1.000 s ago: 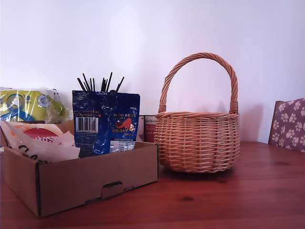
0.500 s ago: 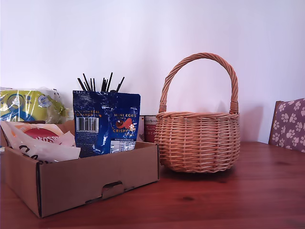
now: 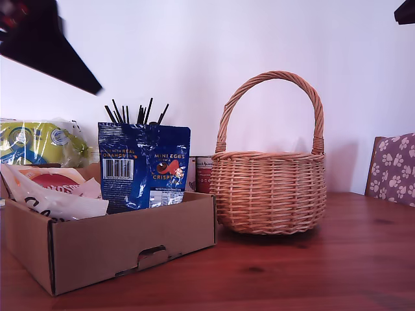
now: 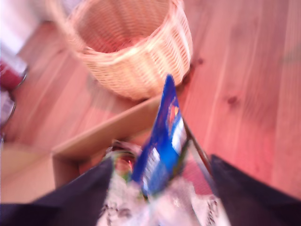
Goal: Move the bags of Easter eggs from the cardboard box on the left into the woven basket on the right side.
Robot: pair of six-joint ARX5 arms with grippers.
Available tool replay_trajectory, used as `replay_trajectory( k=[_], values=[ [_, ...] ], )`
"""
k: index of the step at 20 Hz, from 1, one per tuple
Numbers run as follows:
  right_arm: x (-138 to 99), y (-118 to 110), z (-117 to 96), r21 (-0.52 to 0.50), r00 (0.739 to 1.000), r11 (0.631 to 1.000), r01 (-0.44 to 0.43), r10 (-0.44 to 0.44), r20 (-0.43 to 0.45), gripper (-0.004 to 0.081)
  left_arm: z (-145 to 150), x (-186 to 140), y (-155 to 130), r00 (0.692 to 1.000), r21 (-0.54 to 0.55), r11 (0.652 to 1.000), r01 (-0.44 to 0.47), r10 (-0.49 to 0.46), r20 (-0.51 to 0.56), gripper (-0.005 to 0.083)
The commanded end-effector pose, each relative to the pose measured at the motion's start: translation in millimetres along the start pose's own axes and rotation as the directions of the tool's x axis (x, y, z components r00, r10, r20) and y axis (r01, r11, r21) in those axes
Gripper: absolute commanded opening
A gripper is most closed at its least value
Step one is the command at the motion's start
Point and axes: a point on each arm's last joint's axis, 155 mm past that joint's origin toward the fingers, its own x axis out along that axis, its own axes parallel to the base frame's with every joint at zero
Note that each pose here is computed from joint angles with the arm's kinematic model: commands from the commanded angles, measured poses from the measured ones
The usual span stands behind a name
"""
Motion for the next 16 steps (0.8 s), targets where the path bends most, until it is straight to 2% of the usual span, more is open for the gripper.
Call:
replay_trajectory(
  k=[1,4,8,12,16],
  values=[
    [2.4,0.5,-2.3,0.0,1.0,1.0,-0.006,0.006,-0.009,-0.0012,14.2,4.6,10.6,1.0,0.042,0.999,-0.009,0.009,0.011,0.079],
    [4.0,-0.3,-3.4,0.002,1.0,1.0,-0.005,0.005,-0.015,-0.0012,16.2,28.7,13.9,0.998,0.044,0.998,0.055,-0.053,-0.04,0.079],
    [5.0,-0.9,-4.5,0.004,1.0,1.0,-0.005,0.005,-0.02,-0.0012,1.8,61.7,8.0,0.98,0.022,0.988,0.155,-0.151,-0.134,0.079],
    [5.1,-0.9,-4.6,0.0,1.0,1.0,-0.005,0.005,-0.021,-0.0012,-27.8,90.8,0.0,0.95,0.014,0.975,0.222,-0.213,-0.23,0.079],
    [5.1,-0.8,-3.3,-0.005,1.0,1.0,-0.005,0.005,-0.016,-0.0012,-68.1,114.6,-6.9,0.905,-0.027,0.966,0.256,-0.249,-0.344,0.0789]
  ],
)
